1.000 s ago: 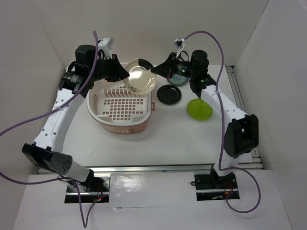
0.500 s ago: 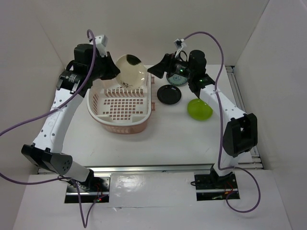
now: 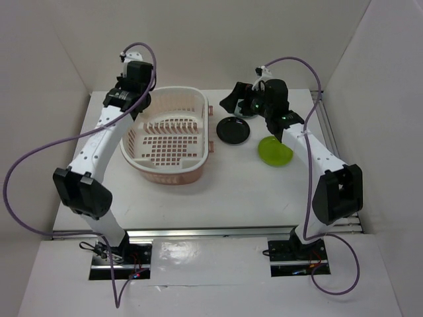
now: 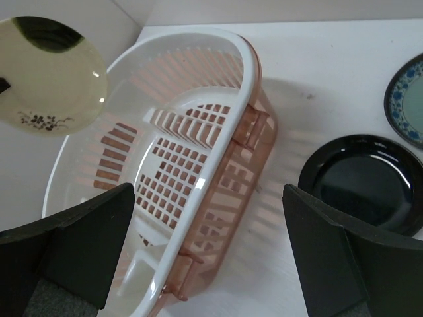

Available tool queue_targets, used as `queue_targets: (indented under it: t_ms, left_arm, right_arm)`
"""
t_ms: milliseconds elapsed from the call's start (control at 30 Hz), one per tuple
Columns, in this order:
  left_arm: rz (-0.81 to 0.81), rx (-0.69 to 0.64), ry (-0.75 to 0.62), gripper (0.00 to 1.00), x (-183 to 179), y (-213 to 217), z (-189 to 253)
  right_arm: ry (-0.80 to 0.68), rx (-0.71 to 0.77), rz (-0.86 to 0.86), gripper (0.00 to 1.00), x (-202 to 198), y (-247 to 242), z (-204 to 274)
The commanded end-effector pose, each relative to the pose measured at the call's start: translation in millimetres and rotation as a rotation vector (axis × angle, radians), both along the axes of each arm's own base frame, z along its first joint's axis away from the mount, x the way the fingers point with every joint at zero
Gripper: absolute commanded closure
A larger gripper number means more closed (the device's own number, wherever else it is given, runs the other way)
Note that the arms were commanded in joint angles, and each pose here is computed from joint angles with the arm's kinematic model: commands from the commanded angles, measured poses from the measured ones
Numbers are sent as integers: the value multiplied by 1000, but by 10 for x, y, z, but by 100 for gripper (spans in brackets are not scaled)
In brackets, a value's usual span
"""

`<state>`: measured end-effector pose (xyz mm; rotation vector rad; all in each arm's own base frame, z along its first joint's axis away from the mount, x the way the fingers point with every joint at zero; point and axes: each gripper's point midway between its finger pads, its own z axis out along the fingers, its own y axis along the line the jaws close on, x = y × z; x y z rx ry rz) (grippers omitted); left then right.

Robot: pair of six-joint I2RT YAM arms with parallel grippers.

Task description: Load the plates into the dish rack

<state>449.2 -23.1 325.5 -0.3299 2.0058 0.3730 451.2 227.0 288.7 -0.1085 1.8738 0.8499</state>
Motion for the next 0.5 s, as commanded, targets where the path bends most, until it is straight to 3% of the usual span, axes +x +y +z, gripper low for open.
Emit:
queue_targets:
  t_ms: [0,267,467]
  left_arm:
    - [110,149,-45,100,199,225,124]
    - [79,295,-59,100,463,174,104]
    - [-9,295,-74,100,517,31,0]
  right_arm:
    - [-48,-9,-8,0,-147,-69,192]
    - [-37,4,21,0,-165,-18,139]
    - [-36,9,42,0,-76,47,144]
